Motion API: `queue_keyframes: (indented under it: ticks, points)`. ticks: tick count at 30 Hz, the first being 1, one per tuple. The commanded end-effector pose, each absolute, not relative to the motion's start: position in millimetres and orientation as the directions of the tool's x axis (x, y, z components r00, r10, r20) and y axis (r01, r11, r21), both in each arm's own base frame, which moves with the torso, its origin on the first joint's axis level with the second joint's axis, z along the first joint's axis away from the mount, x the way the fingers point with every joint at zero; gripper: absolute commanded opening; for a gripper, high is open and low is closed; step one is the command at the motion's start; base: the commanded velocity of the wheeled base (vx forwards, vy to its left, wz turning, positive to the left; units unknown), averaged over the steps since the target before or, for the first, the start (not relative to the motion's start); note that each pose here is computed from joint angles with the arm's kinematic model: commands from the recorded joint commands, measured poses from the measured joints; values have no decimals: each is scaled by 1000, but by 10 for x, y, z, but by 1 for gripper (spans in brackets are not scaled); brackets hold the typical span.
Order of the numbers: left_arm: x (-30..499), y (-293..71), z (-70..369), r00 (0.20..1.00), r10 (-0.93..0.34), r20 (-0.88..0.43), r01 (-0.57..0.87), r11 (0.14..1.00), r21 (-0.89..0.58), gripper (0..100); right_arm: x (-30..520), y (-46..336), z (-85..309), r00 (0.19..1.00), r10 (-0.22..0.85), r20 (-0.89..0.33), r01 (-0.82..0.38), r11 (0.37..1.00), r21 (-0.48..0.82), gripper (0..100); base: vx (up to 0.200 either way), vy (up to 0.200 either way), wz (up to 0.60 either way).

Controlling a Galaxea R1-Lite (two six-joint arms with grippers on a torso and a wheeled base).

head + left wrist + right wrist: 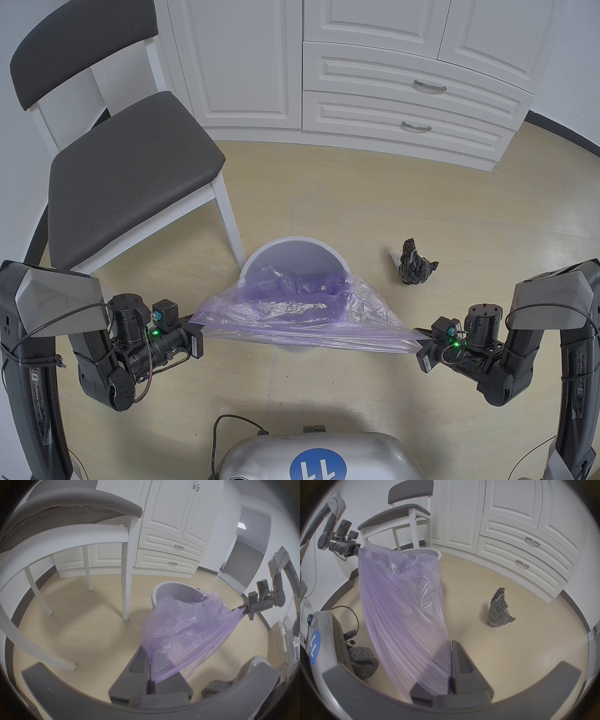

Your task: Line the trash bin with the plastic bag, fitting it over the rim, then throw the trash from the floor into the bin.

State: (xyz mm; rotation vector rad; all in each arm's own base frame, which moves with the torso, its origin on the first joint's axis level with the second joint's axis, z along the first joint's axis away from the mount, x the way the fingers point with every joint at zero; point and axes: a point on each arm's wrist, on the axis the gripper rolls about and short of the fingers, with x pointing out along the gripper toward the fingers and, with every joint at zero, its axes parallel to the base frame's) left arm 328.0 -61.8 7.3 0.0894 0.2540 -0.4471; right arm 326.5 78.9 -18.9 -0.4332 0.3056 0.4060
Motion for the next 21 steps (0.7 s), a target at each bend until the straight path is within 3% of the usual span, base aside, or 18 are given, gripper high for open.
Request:
queue_keyframes:
  ticks: [1,21]
  points:
    - [3268,-586,-8,863,-406,-301,441,896,56,0,3244,769,-200,872,310,-378,-444,825,-350,0,0,0,0]
    - [3316,-314,-191,856,-329,-398,408,904,130,0,3285,641,-177,887,276,-371,-413,832,-370,0,0,0,0]
